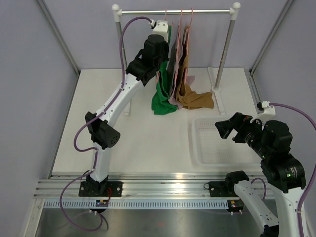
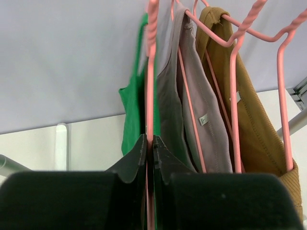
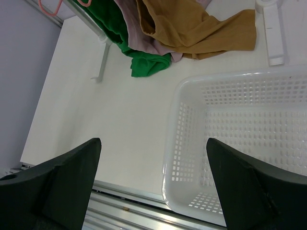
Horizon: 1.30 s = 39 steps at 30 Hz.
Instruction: Remove the tank top from the hanger
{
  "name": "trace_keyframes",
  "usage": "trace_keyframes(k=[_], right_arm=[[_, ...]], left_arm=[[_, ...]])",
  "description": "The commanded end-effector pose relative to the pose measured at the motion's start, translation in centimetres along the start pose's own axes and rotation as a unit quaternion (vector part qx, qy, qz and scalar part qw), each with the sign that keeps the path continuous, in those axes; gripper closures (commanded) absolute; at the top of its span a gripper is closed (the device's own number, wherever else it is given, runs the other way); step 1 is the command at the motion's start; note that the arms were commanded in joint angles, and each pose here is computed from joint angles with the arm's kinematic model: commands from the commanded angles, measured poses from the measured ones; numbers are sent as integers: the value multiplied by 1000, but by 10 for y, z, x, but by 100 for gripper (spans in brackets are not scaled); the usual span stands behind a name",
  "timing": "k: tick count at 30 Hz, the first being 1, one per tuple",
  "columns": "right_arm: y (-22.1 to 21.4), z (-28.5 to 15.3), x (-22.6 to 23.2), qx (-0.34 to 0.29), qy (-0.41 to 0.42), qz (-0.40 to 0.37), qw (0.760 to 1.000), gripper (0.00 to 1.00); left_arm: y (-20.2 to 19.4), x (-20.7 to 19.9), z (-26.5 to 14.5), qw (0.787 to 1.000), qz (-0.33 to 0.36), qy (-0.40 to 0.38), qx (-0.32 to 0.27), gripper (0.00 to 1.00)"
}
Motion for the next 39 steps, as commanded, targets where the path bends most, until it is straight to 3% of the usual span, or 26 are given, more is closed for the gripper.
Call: trace_keyframes(k=[1, 2, 17, 25, 29, 32, 33, 39], right_arm=[[7, -2, 7, -11, 24, -12, 1000, 1], [7, -2, 8, -9, 23, -11, 1000, 1], [18, -8, 12, -26, 26, -29, 999, 0], [26, -8, 17, -35, 28, -34, 998, 1], [28, -4, 22, -25, 50, -39, 998, 1], [27, -2, 30, -8, 87, -44, 995, 0], [26, -1, 35, 1, 113, -46, 993, 0], [19, 18, 58, 61, 246, -13, 967, 1]], left_arm=[[33, 5, -8, 998, -19, 12, -57, 96], [35, 5, -10, 998, -21, 13, -59, 100], [111, 41, -81, 985, -65, 43, -153, 100], [121, 54, -115, 985, -65, 38, -153, 100], [113, 72, -162, 991, -68, 38, -113, 100], [107, 88, -215, 989, -81, 7, -120, 100], [99, 97, -242, 989, -85, -4, -125, 100], [61, 114, -315, 987, -98, -68, -109, 100]])
Point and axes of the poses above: each gripper's point midway between its finger pads, its own z axis out along the fingers, its own x axis along the line the jaws close on, y = z × x, the point moved 8 cm from there along -z, back along the fingers, and after that the axes turned 6 degrees about z, right-handed, at the moved point
